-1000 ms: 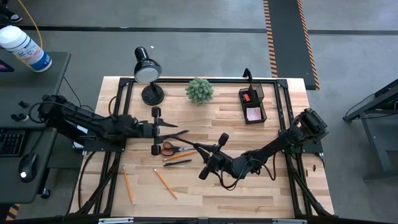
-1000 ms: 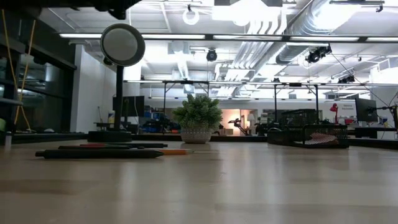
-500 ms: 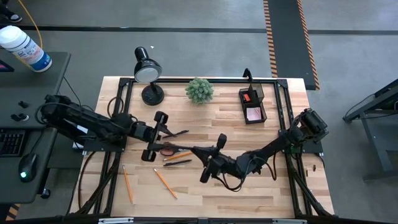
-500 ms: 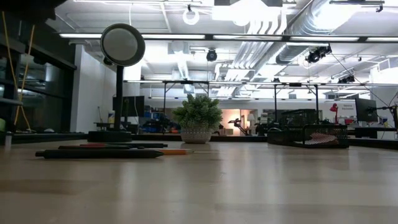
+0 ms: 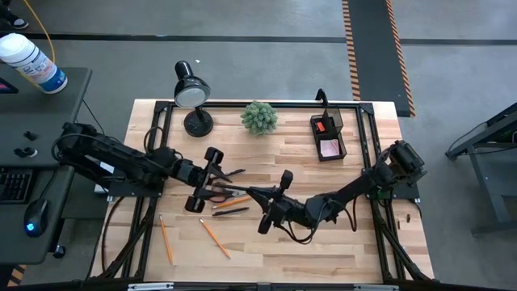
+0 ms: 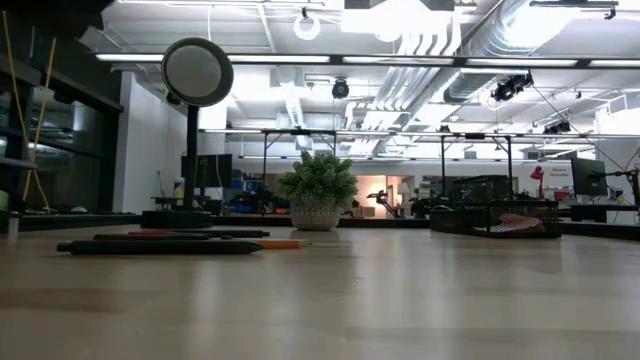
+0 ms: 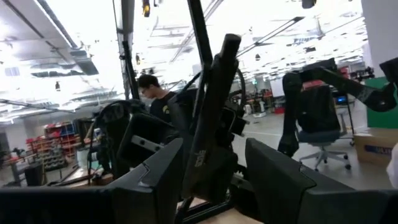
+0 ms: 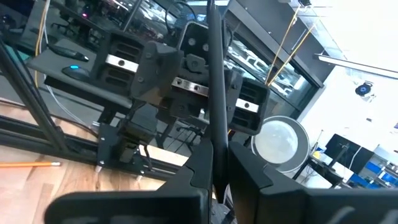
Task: Pick and place office supplies into organizer
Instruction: Put the bottom ballpen into the desk organizer
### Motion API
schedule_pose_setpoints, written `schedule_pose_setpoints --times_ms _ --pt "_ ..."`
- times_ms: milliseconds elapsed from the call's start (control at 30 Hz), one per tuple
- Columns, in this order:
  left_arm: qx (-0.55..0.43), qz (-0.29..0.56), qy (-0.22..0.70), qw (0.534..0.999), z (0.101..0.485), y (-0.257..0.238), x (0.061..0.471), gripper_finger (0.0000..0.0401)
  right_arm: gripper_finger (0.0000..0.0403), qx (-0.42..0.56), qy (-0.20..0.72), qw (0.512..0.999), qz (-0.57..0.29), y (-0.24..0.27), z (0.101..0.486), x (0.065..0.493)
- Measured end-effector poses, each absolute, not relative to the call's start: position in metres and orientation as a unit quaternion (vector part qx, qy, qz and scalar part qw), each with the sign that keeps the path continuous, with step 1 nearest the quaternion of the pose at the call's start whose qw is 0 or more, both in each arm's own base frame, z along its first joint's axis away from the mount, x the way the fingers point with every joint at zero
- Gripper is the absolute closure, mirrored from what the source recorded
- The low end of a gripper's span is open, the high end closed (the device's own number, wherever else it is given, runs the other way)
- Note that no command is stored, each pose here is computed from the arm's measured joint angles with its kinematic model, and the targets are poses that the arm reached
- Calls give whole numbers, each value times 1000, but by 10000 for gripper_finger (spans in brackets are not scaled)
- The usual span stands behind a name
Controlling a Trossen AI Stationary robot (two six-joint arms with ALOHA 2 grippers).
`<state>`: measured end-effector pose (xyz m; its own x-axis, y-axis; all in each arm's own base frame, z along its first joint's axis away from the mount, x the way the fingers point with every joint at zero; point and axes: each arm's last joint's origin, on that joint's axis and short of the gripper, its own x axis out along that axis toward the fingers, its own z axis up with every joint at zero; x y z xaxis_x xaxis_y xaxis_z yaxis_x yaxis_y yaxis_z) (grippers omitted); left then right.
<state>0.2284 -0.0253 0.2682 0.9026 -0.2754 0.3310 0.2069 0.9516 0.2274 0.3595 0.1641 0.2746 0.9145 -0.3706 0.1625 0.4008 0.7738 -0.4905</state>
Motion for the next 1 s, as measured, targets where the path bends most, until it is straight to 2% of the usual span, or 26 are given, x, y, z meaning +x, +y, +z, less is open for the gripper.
schedule_pose_setpoints --times_ms 433,1000 --pt "103 -139 -204 964 282 -27 235 231 382 -260 -38 946 -191 157 275 364" --pt "138 -136 -197 961 281 -27 236 231 382 -253 -66 952 -157 147 277 370"
